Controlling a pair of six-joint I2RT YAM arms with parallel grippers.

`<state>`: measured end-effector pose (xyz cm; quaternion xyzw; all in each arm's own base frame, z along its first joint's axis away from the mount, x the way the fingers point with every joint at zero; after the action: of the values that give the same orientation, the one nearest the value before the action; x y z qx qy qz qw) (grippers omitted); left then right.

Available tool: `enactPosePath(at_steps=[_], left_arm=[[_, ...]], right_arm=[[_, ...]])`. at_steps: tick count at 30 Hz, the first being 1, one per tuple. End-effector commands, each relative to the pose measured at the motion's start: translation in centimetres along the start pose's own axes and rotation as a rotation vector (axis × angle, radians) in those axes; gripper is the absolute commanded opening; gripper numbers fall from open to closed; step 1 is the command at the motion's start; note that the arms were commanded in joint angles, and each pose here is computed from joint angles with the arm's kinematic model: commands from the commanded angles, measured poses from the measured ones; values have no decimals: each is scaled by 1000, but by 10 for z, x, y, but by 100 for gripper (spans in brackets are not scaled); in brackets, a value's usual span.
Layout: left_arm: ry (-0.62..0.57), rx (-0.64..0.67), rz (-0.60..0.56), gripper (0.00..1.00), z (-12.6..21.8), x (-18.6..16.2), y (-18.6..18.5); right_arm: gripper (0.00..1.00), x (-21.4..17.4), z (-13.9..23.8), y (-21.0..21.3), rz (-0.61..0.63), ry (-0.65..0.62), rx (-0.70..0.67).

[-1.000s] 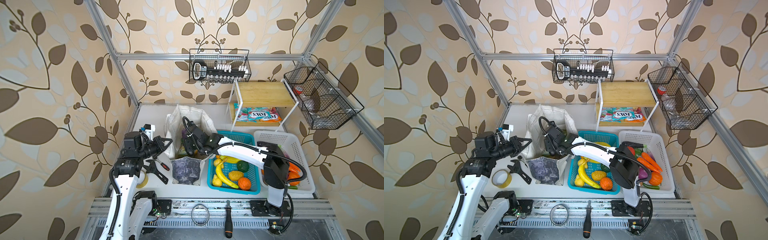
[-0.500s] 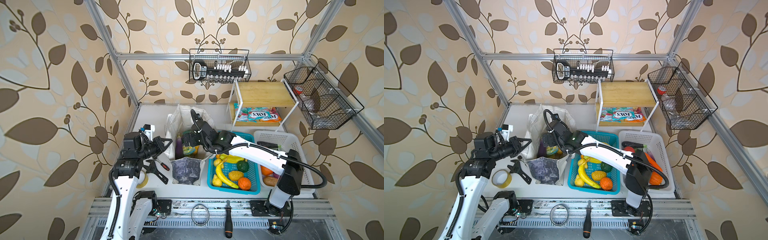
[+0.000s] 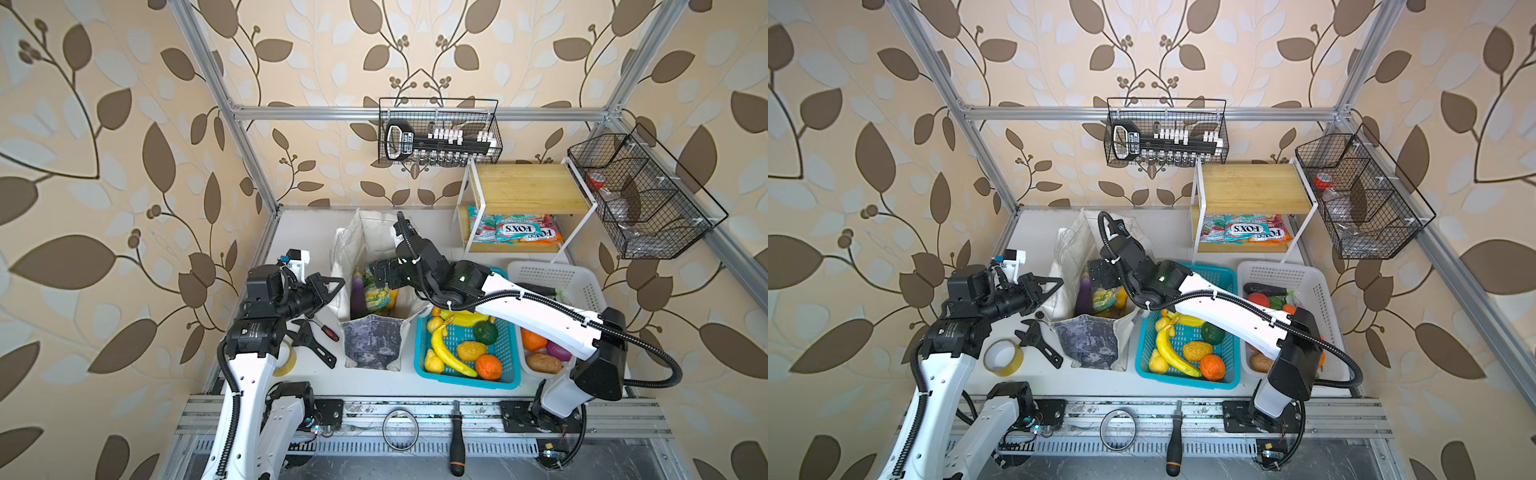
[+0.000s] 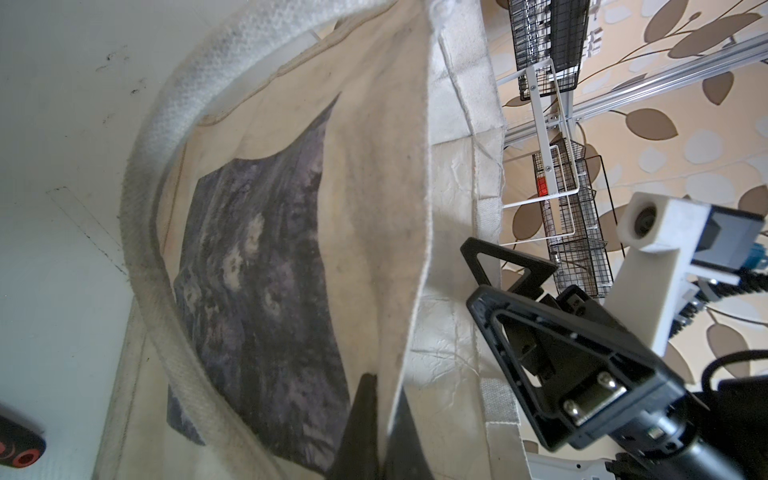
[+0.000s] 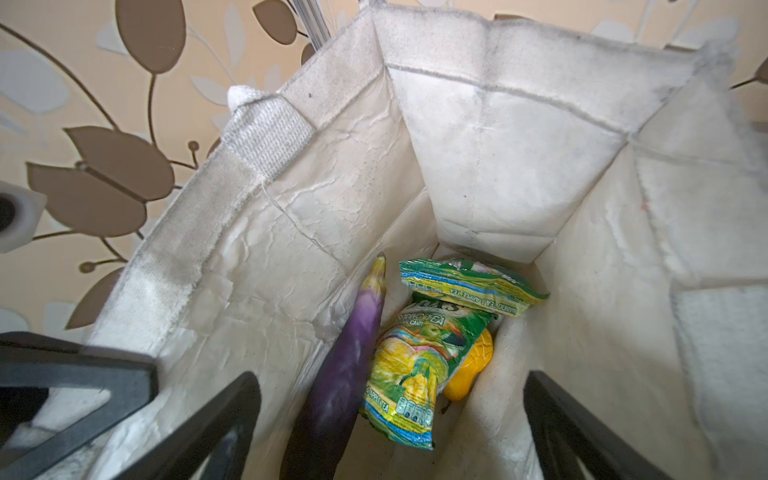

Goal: Place the food into the grocery bag and tie it
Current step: 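Lower the eggplant into the tote bag and open the right gripper, then raise the right gripper out of the tote and return over the white basket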

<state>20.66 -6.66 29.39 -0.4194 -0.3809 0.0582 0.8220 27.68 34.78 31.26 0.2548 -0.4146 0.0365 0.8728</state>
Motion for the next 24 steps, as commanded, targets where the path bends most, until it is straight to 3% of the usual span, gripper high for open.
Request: enactPosePath(at_steps=[1, 8, 12, 15, 24], left_arm=[[-31, -79, -67, 0, 5, 6, -19], [-31, -81, -73, 0, 5, 6, -18], [-34, -87, -80, 0, 5, 7, -20], [-41, -83, -97, 0, 9, 8, -23], [-61, -101, -124, 0, 11, 11, -29]], right_arm=[[100, 21, 36, -7, 14, -75, -43], [100, 46, 108, -51, 32, -231, -158], [100, 43, 143, -90, -61, -271, -132], [100, 26, 155, -125, -105, -233, -92], [97, -38, 167, -252, -298, -122, -406]])
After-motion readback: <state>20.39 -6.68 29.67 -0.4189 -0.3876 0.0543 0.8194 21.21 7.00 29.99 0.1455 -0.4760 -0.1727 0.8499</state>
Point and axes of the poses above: each gripper's point midway between its finger pads, its own z axis back along the fingers, its own y axis along the line the jaws close on, x = y × z, the point moved 5 cm from there along z, back along the fingers, and after that the axes turned 12 degrees about -z, right-handed, at the moved point
